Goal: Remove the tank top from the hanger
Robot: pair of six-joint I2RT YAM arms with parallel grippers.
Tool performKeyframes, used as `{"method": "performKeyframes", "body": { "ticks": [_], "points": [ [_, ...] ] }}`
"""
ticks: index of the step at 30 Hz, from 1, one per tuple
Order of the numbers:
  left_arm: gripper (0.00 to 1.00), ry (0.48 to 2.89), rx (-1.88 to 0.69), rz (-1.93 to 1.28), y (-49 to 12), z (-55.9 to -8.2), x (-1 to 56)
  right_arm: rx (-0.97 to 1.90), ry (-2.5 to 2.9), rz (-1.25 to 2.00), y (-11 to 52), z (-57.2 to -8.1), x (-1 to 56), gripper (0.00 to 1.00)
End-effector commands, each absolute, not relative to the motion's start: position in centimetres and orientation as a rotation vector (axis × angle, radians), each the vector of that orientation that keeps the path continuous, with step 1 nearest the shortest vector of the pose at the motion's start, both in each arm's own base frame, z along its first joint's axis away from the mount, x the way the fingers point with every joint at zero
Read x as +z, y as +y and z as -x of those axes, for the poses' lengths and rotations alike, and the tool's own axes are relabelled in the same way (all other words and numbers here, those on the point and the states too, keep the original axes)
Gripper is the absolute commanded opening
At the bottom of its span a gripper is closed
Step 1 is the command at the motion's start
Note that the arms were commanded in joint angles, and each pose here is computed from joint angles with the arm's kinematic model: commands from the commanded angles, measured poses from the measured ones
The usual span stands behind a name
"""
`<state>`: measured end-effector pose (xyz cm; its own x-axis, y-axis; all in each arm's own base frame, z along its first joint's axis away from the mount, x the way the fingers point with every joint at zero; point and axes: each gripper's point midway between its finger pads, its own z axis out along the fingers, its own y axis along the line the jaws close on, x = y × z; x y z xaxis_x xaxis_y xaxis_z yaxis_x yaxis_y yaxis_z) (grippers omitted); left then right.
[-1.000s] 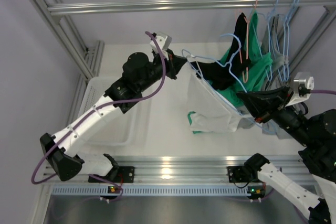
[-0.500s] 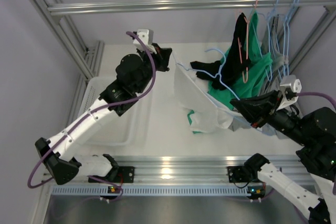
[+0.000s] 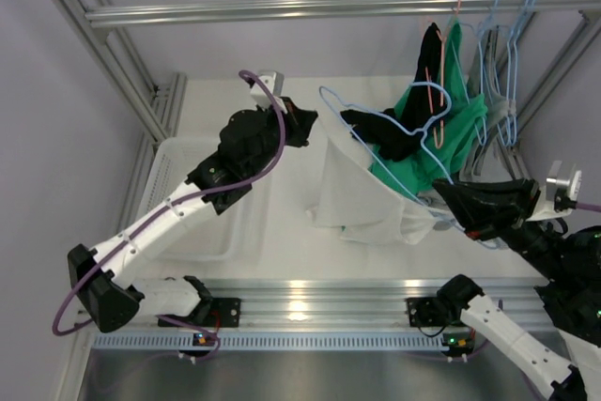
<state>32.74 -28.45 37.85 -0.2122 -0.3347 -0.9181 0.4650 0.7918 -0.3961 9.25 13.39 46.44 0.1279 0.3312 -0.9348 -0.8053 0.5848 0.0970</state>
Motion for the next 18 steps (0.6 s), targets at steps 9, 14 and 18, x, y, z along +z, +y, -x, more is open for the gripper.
{"method": "performKeyframes", "body": {
  "ticks": [9,14,18],
  "points": [
    [0.0,1.536,-1.312,-0.498,-32.4,-21.1,40.2,1.159,0.733,0.299,18.2,-15.0,52.7,0.0],
    [0.0,1.598,-1.378,-0.669,-33.0,-18.2,35.6,1.183,0.688,0.288,21.6,-18.0,53.8,0.0],
    [0.0,1.691,-1.382,-0.717,-33.2,-17.5,31.0,1.133,0.629,0.247,21.9,-18.4,55.8,0.0]
  ]
}}
